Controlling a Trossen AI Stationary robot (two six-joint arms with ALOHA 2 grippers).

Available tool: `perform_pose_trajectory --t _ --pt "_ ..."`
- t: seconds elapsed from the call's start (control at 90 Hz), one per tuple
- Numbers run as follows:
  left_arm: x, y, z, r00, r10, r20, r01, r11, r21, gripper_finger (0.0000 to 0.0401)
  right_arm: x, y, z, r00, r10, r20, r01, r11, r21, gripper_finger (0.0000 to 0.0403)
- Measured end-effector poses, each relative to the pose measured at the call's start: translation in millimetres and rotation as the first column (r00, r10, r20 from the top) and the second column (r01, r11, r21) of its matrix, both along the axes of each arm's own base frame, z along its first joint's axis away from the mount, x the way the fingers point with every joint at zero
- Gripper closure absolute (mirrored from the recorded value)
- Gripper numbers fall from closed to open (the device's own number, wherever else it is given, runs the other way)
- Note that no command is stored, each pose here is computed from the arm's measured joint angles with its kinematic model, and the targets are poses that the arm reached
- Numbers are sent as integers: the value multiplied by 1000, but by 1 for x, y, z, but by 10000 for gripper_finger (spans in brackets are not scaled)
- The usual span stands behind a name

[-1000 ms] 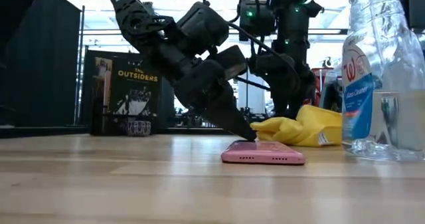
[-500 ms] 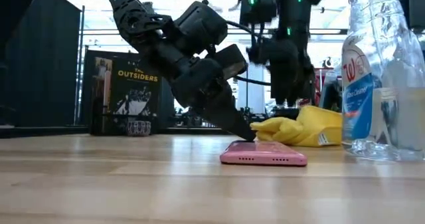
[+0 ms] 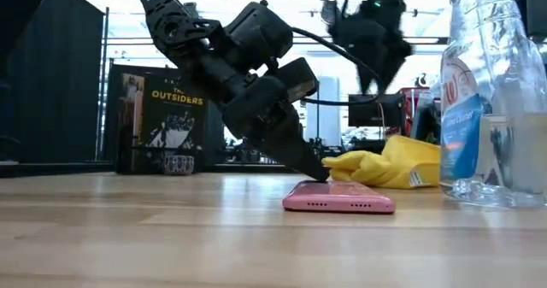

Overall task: Apply microfiber cloth
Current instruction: Wipe the back of the pink cellphone with a yellow microfiber cloth

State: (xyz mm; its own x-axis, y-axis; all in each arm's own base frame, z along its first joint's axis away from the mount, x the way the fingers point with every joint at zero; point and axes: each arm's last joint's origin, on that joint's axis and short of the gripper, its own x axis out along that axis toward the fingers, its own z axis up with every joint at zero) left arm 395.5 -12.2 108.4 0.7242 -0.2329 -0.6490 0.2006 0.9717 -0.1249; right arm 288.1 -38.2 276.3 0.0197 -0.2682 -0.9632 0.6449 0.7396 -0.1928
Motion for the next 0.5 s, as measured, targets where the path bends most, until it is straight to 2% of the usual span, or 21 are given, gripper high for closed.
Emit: perform_pose_trajectory --t 0.189,0.322,0.5 --pt "0 0 0 1000 -1 1 1 1000 1 339 -15 6 -22 1000 -16 -7 16 999 30 53" --pt "0 0 0 1000 -1 2 1 1000 1 339 -19 13 -45 999 -17 34 14 995 100 53" --pt "0 0 0 1000 -1 2 1 1000 1 339 -17 29 -65 994 24 105 -46 976 214 53"
